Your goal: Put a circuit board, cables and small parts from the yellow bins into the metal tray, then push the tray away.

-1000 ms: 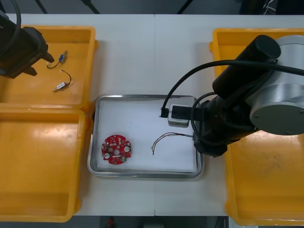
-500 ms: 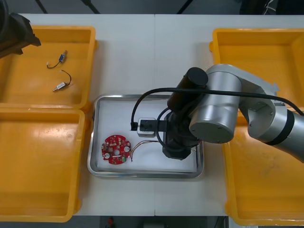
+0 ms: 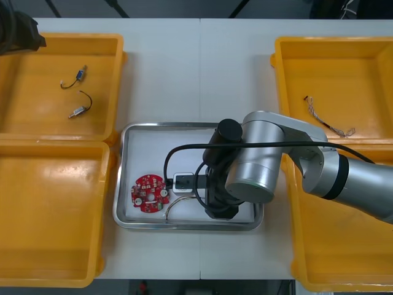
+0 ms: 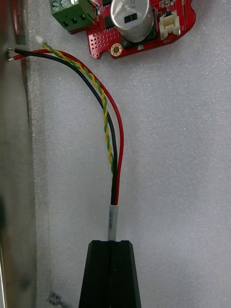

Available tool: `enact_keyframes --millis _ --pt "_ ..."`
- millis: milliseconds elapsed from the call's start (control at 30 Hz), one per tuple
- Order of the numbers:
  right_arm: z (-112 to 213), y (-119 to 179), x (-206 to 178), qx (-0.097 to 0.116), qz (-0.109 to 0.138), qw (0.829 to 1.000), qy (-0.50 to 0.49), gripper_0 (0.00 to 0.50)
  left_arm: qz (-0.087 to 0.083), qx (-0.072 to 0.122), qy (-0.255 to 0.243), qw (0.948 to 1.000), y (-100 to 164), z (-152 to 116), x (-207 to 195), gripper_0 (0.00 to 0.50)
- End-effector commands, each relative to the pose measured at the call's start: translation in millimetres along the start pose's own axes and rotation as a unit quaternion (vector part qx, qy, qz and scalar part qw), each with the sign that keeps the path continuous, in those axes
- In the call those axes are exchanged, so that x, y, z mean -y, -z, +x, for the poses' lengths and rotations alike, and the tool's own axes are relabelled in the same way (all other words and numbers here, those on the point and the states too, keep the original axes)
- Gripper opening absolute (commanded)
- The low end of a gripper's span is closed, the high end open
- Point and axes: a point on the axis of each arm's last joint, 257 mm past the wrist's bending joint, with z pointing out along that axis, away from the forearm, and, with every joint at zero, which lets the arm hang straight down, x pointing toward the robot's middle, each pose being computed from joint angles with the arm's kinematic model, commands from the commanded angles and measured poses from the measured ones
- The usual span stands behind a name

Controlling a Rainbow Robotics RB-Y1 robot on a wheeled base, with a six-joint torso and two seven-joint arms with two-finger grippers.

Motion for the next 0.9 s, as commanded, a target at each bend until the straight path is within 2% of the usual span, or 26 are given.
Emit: enact_keyframes --millis 33,67,100,133,167,200,233,333,433,600,767,900 --pt "-24.5 7.5 8.0 0.015 0.022 0.999 0.040 0.069 0.026 0.049 -0.008 0.9984 -0.4 -44.1 24.8 0.500" --pt "-23.6 7.5 9.2 0.014 0.023 0.999 0.040 0.165 0.028 0.051 -0.012 0.9982 -4.4 -44.4 26.2 0.500" --pt "-23.9 7.5 9.7 0.014 0.024 0.999 0.040 0.223 0.029 0.053 -0.013 0.9981 -7.8 -43.9 26.8 0.500" --pt "-24.2 7.5 9.7 0.015 0.025 0.999 0.040 0.329 0.031 0.058 -0.015 0.9977 -13.1 -44.5 28.9 0.500" --pt "-24.2 7.5 9.7 0.015 0.025 0.999 0.041 0.405 0.033 0.059 -0.017 0.9976 -18.7 -43.4 29.9 0.500" --pt "-23.2 7.5 9.7 0.014 0.024 0.999 0.039 0.468 0.033 0.061 -0.019 0.9974 -24.2 -42.3 31.4 0.500" --pt "-23.3 7.5 8.9 0.014 0.022 0.999 0.039 0.500 0.032 0.061 -0.022 0.9974 -27.8 -41.1 32.4 0.500" --pt "-24.7 11.1 10.9 0.015 0.024 0.999 0.039 0.500 0.031 0.064 -0.027 0.9971 -37.0 -39.4 33.7 0.500" --pt "-23.2 21.0 17.1 0.003 0.028 0.999 0.036 0.500 0.032 0.063 -0.045 0.9965 -48.7 -33.8 36.5 0.500" --pt "-18.7 40.7 24.6 -0.009 0.022 1.000 0.014 0.500 0.044 0.072 -0.066 0.9943 -69.0 -25.0 45.4 0.500" --pt "-20.9 63.3 33.6 0.005 0.009 1.000 -0.016 0.500 0.049 0.086 -0.066 0.9930 -88.7 -19.8 47.9 0.500" --pt "-19.2 80.0 44.0 0.016 0.007 0.999 -0.044 0.500 0.050 0.100 -0.069 0.9913 -100.9 -20.0 49.6 0.500"
